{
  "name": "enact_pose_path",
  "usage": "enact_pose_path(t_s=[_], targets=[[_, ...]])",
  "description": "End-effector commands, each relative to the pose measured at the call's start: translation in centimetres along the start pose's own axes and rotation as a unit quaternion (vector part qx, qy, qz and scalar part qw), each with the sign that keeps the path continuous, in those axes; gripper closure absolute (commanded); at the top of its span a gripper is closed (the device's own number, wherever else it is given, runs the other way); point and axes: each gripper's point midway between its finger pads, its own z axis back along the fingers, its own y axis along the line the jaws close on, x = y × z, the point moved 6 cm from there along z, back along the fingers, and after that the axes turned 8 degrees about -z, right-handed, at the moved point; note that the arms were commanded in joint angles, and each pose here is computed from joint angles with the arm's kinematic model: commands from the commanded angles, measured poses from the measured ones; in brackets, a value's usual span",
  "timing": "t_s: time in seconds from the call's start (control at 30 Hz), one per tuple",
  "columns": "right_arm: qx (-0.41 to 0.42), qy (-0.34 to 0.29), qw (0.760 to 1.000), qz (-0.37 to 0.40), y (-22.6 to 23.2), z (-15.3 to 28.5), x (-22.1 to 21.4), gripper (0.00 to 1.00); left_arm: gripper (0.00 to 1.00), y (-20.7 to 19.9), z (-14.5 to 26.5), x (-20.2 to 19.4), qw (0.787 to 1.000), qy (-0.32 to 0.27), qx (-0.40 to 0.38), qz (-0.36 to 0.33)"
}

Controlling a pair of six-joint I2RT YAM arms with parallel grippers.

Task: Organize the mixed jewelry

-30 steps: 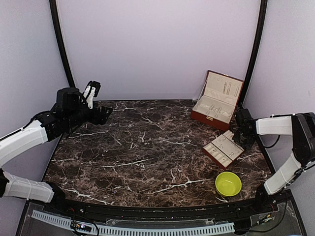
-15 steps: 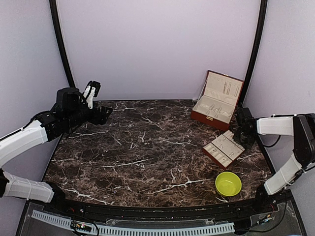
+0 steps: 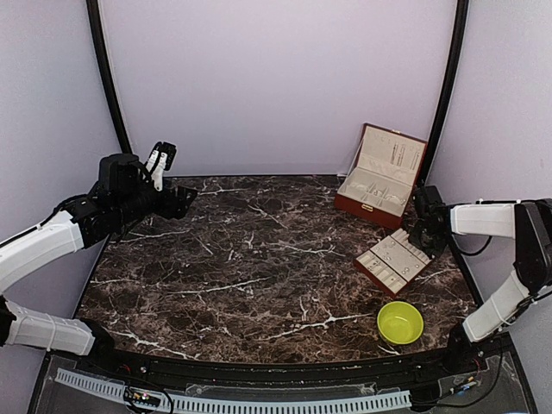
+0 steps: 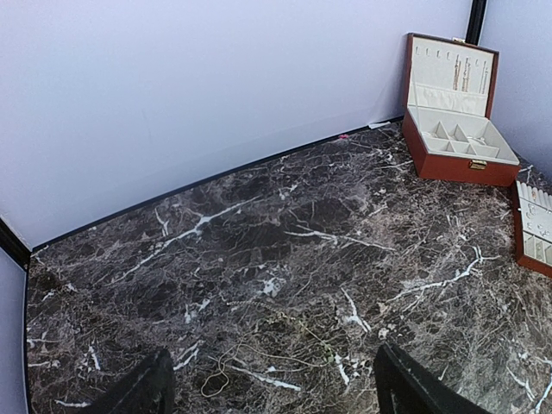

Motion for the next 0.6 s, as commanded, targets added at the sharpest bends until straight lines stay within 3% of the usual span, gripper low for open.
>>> enact_pose_path(t_s=[0.0, 0.57], targets=[[-0.002, -0.019, 1.000, -0.004, 0.4, -0.2, 0.8, 1.00, 0.18, 0.0, 0.6, 0.0, 1.000, -0.006, -0.003, 0.003], [-0.013, 0.003, 1.000, 0.003, 0.0, -2.1, -0.6, 1.00, 0.18, 0.0, 0.6, 0.0, 1.000, -0.007, -0.003, 0.003]])
